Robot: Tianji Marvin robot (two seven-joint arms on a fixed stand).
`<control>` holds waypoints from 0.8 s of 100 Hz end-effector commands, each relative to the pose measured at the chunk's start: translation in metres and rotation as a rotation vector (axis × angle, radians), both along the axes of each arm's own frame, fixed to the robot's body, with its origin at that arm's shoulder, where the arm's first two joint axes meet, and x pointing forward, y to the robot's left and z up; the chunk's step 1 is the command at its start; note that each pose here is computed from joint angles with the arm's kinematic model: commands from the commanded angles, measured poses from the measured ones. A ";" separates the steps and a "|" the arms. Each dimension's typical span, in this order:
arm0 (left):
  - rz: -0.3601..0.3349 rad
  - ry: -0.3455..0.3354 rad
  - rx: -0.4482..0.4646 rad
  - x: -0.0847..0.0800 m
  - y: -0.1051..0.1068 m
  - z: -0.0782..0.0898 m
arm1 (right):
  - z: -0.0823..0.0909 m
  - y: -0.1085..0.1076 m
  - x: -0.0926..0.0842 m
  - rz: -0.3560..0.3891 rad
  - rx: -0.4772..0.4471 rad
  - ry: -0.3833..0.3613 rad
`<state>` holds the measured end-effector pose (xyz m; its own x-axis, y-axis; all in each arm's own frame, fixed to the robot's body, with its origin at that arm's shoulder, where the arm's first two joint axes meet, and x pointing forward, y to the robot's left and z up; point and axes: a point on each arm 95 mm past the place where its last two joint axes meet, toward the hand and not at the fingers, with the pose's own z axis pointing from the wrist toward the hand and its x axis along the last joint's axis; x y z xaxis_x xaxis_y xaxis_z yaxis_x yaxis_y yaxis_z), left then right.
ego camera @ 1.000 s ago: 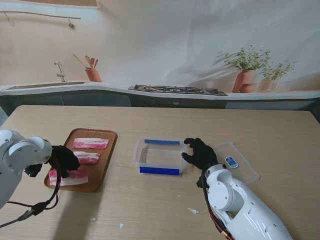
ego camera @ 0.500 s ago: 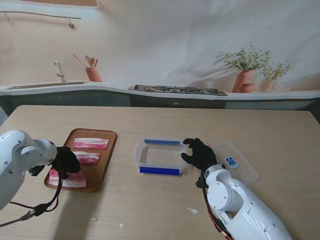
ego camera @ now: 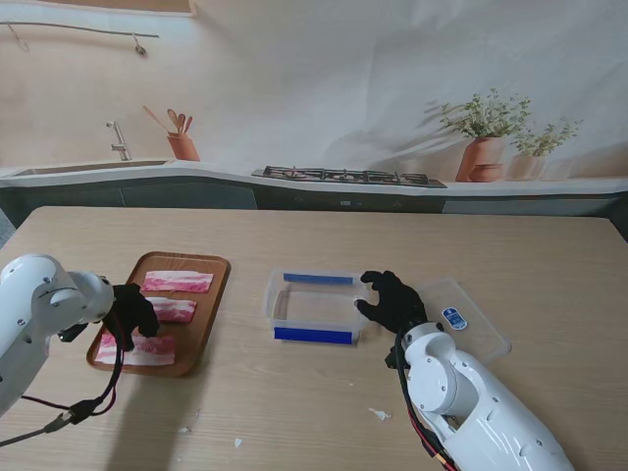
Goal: Separate the bacon slices onto the tray
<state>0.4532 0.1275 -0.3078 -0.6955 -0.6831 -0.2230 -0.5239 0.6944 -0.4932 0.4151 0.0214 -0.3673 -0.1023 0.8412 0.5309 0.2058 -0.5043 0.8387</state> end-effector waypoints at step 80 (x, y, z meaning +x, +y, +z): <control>0.158 -0.314 -0.700 -0.014 -0.072 0.047 | 0.005 0.004 -0.004 0.020 0.038 -0.017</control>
<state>0.4445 0.0775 -0.2605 -0.5395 -0.8381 0.0808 -0.3621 0.1443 -0.9209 0.4142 0.0202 -0.3633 -0.1192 0.8303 0.5445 0.1931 -0.5185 0.8330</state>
